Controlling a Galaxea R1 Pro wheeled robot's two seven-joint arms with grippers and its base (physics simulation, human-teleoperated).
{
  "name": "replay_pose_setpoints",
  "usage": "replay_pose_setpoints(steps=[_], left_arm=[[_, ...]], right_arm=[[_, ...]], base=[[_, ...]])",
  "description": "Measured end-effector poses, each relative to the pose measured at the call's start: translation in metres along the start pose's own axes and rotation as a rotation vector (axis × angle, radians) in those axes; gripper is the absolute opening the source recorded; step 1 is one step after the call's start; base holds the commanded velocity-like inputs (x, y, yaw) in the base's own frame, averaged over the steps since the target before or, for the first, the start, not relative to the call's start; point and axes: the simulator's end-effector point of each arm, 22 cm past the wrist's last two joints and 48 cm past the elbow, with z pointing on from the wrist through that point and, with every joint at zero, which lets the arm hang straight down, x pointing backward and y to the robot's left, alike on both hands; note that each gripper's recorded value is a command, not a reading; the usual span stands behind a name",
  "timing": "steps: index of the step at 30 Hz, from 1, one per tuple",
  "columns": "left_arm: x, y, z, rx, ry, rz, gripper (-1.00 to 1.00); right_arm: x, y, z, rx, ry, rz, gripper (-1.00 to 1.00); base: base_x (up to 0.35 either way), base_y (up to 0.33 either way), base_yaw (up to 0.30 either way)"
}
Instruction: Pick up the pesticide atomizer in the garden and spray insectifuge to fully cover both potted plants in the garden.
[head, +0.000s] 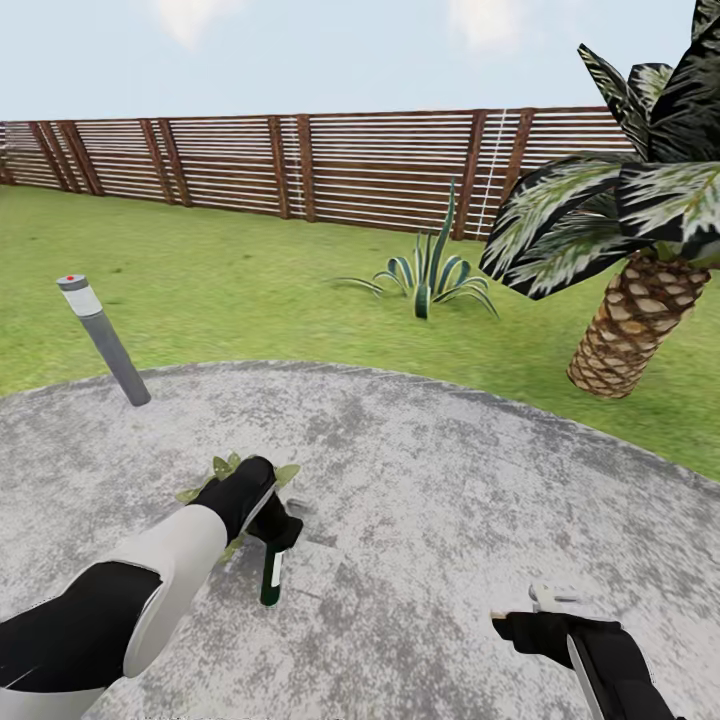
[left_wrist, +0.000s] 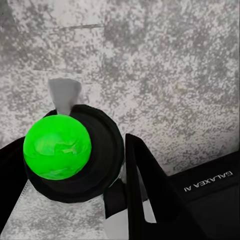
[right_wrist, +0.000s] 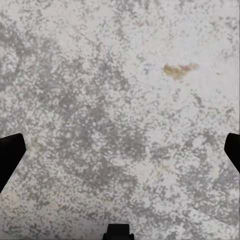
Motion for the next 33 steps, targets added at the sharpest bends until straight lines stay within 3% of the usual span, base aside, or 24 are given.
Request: replay_pose_setpoints(steps=[3,6,11,13,16,17,19,21,22,24,27,30,33], left_arm=[[-0.02,-0.006,-0.01,0.001,-0.07,0.017,-1.0],[-0.056,-0.02,-0.037,-0.003,-0.182,0.063,-1.0],[-0.06,-0.026,-0.038,-0.09,-0.174,0.195,-1.0],[-0.061,-0.031,-0.039,-0.086,-0.174,0.214,-1.0],[-0.06,-0.057,-0.041,0.021,-0.176,0.239,-1.0],[-0.061,-0.074,-0.047,0.094,-0.186,0.252,-1.0],[-0.074,-0.099,-0.068,0.182,-0.251,0.309,-1.0],[-0.087,-0.144,-0.102,0.348,-0.355,0.419,-1.0],[-0.082,-0.152,-0.107,0.405,-0.376,0.473,-1.0],[-0.068,-0.142,-0.107,0.466,-0.401,0.539,-1.0],[-0.048,-0.112,-0.101,0.496,-0.428,0.608,-1.0],[-0.039,-0.103,-0.096,0.5,-0.432,0.633,-1.0],[-0.038,-0.103,-0.096,0.5,-0.432,0.642,-1.0]], right_arm=[[0.0,0.0,0.001,0.0,0.002,0.0,1.0],[0.001,-0.002,0.001,0.003,0.004,0.002,1.0],[0.002,-0.004,0.002,0.006,0.006,0.002,1.0],[0.002,-0.004,0.002,0.006,0.007,0.002,1.0],[0.003,-0.005,0.002,0.007,0.008,0.002,1.0],[0.003,-0.005,0.002,0.008,0.008,0.002,1.0],[0.003,-0.002,0.002,0.005,0.008,-0.003,1.0],[0.001,-0.006,0.001,0.007,0.005,0.003,1.0],[-0.001,-0.006,0.0,0.001,-0.001,0.009,1.0],[-0.008,-0.003,-0.002,-0.034,-0.018,0.029,1.0],[-0.037,-0.029,-0.015,-0.093,-0.07,0.032,1.0],[-0.063,-0.056,-0.043,-0.212,-0.118,0.027,1.0],[-0.077,-0.083,-0.061,-0.227,-0.141,0.006,1.0]], base=[[0.0,0.0,0.25],[0.0,0.0,0.229],[0.0,0.0,0.19],[0.0,0.0,0.051],[0.0,0.0,0.013],[0.0,0.0,0.002],[0.0,0.0,0.001],[0.0,0.0,0.0],[0.0,0.0,0.0],[0.0,0.0,0.0],[0.0,0.0,0.0],[0.0,0.0,0.0],[0.0,0.0,0.0]])
